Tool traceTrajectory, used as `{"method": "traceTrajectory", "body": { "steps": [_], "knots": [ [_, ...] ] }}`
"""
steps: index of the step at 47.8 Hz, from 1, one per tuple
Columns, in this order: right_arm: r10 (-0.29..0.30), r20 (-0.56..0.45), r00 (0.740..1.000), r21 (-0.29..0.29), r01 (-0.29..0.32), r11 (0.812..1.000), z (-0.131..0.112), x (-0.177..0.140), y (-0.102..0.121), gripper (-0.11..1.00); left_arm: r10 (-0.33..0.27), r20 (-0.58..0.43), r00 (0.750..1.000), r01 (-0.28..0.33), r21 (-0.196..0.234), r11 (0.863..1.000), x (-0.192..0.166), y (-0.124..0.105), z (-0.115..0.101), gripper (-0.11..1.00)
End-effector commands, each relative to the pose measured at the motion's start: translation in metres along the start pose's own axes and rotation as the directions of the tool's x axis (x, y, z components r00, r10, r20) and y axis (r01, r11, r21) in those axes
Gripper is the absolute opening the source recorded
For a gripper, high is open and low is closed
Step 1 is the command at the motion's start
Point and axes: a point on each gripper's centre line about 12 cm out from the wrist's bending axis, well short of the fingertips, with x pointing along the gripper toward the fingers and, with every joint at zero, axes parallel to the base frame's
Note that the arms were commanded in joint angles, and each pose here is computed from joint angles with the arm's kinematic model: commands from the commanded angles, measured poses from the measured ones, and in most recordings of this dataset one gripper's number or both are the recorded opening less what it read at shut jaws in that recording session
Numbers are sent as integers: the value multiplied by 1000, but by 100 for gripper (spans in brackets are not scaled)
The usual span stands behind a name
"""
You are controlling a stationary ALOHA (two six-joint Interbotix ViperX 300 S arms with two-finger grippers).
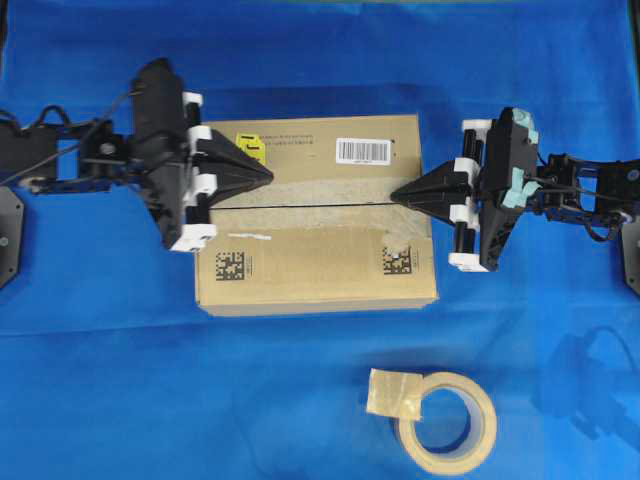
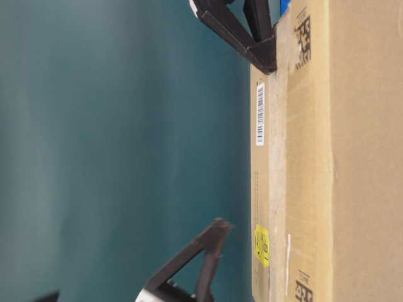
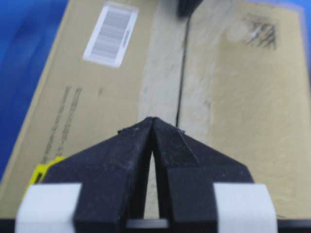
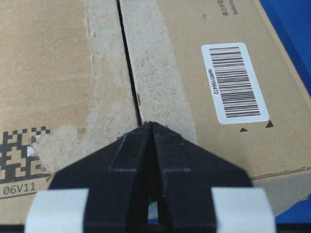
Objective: Close the cardboard box.
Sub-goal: 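Press the closed top flaps down with both grippers along the seam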
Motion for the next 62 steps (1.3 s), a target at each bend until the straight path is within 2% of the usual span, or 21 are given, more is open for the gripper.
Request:
{"method": "traceTrajectory", "body": {
  "steps": [1,14,22,28,31,44,62],
  "knots": [
    [-2,11,1000,3,2,1000,3,0,-1,0,-26,114,993,25,10,1000,-14,-5,2,0],
    [-2,13,1000,2,2,1000,3,0,-1,0,-37,201,979,34,16,999,-35,-1,-31,0],
    [-2,16,1000,2,2,1000,3,0,-1,0,-41,191,981,38,21,999,-35,-1,-47,0],
    [-2,16,1000,3,2,1000,3,0,-1,0,-59,177,982,51,45,998,-32,-6,-54,0],
    [-2,17,1000,3,2,1000,4,0,-1,0,-70,169,983,60,60,996,-30,-9,-57,0],
    [-2,17,1000,5,2,1000,4,0,-1,0,-61,122,991,54,60,997,-22,-7,-69,0],
    [-2,17,1000,5,2,1000,4,0,-1,0,-51,120,991,44,56,997,-22,-5,-69,0]
  ]
}}
